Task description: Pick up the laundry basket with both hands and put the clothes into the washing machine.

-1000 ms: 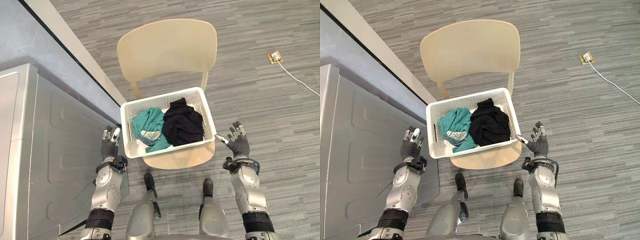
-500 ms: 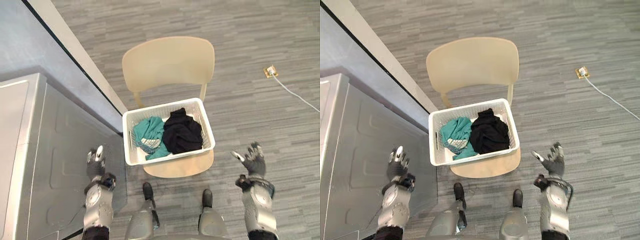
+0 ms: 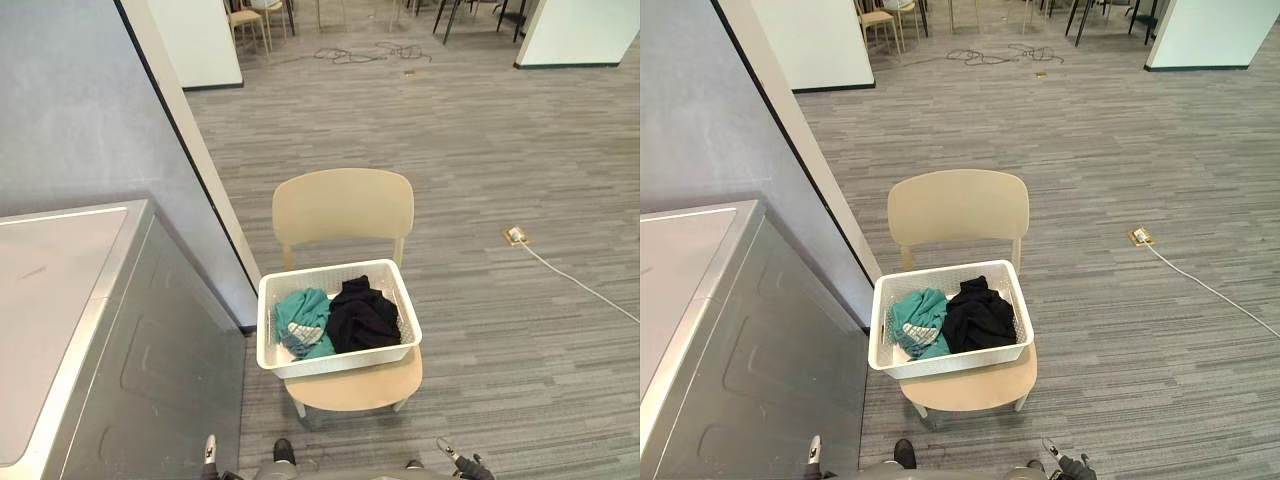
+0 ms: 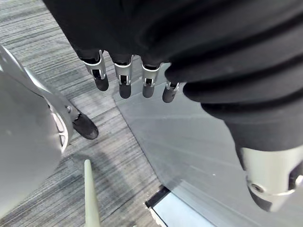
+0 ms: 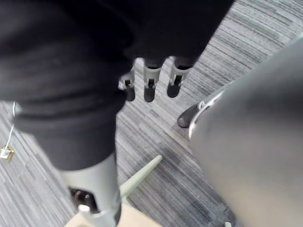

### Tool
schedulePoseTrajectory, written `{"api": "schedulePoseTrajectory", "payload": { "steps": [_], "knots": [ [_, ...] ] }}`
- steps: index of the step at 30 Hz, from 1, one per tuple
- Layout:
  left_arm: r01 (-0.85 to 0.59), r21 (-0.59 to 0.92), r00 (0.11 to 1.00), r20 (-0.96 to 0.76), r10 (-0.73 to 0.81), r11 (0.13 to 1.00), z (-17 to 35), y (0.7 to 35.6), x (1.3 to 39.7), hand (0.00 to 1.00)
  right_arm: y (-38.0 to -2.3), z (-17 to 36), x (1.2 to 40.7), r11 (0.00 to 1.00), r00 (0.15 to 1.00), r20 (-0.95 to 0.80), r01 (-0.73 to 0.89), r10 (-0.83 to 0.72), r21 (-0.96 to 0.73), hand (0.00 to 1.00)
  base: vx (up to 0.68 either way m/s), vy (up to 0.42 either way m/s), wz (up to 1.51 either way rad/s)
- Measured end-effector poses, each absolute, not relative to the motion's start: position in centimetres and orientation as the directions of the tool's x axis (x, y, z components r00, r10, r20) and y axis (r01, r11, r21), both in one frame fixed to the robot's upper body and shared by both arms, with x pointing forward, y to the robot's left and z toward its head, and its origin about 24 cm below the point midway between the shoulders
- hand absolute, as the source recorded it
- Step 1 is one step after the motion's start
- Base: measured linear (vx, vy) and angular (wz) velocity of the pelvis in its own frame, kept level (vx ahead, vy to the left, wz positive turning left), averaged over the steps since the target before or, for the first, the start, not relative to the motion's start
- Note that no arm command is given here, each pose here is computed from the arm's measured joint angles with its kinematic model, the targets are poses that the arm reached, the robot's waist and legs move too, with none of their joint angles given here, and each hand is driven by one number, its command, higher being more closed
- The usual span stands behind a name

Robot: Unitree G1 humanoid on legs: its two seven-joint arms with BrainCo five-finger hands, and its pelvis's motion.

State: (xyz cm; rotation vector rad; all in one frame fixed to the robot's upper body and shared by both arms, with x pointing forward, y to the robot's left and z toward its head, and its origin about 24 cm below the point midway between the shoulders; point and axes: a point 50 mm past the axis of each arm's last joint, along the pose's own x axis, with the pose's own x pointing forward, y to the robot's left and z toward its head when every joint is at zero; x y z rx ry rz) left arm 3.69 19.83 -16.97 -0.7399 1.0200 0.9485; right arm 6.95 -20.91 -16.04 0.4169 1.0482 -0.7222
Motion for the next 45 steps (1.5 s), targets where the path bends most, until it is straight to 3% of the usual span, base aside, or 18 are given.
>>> {"api": "schedulePoseTrajectory", "payload": {
  "steps": [5,9,14,17,21,25,29,34,39,43,45],
  "knots": [
    [-0.907,-0.119,0.253,-0.920,0.299,0.403,-16.8,20.0,5.1,0.00,-21.3,-15.9,8.6,0.835,0.350,-0.888,0.546,-0.297,-0.065,0.00,-0.03,-0.049,0.74],
    [-0.904,-0.159,0.299,-0.899,0.321,0.396,-16.4,21.1,7.3,0.00,-20.6,-15.2,12.3,0.853,0.422,-0.863,0.522,-0.278,-0.019,0.00,-0.07,-0.037,0.96],
    [-0.903,-0.077,0.202,-0.944,0.260,0.422,-17.3,19.8,4.1,0.00,-22.8,-14.6,12.3,0.827,0.427,-0.837,0.559,-0.342,-0.053,0.00,-0.06,0.093,0.55],
    [-0.866,-0.072,0.223,-0.941,0.254,0.495,-17.2,19.9,4.7,0.00,-24.2,-14.9,11.2,0.782,0.370,-0.853,0.619,-0.369,-0.071,0.00,0.00,0.295,1.14],
    [-0.772,-0.041,0.273,-0.922,0.273,0.634,-16.8,21.5,6.0,0.00,-22.5,-15.9,9.9,0.786,0.306,-0.900,0.615,-0.310,-0.061,0.00,-0.02,0.366,0.85],
    [-0.648,-0.057,0.351,-0.908,0.231,0.760,-16.6,20.2,8.1,0.00,-22.2,-15.7,10.6,0.808,0.337,-0.891,0.587,-0.305,-0.054,0.00,-0.05,0.196,0.28],
    [-0.540,-0.034,0.370,-0.907,0.201,0.841,-16.6,19.1,8.3,0.00,-22.6,-15.2,10.8,0.793,0.374,-0.863,0.608,-0.339,-0.047,0.00,-0.07,0.155,0.58],
    [-0.559,0.011,0.341,-0.909,0.241,0.829,-16.6,20.6,7.6,0.00,-19.4,-15.4,11.4,0.785,0.414,-0.870,0.618,-0.267,0.053,0.00,-0.03,-0.021,0.42],
    [-0.594,-0.018,0.348,-0.908,0.236,0.804,-16.6,19.7,8.4,0.00,-20.3,-15.7,10.3,0.718,0.381,-0.880,0.693,-0.283,0.069,0.00,0.08,-0.073,0.61],
    [-0.647,-0.048,0.355,-0.902,0.244,0.761,-16.4,19.6,9.0,0.00,-20.2,-15.9,9.2,0.708,0.357,-0.891,0.704,-0.281,0.059,0.00,0.07,-0.124,0.80],
    [-0.659,-0.066,0.362,-0.901,0.239,0.749,-16.4,19.0,9.3,0.00,-20.3,-15.7,10.3,0.732,0.383,-0.881,0.679,-0.279,0.063,0.00,0.06,-0.055,0.39]
  ]
}}
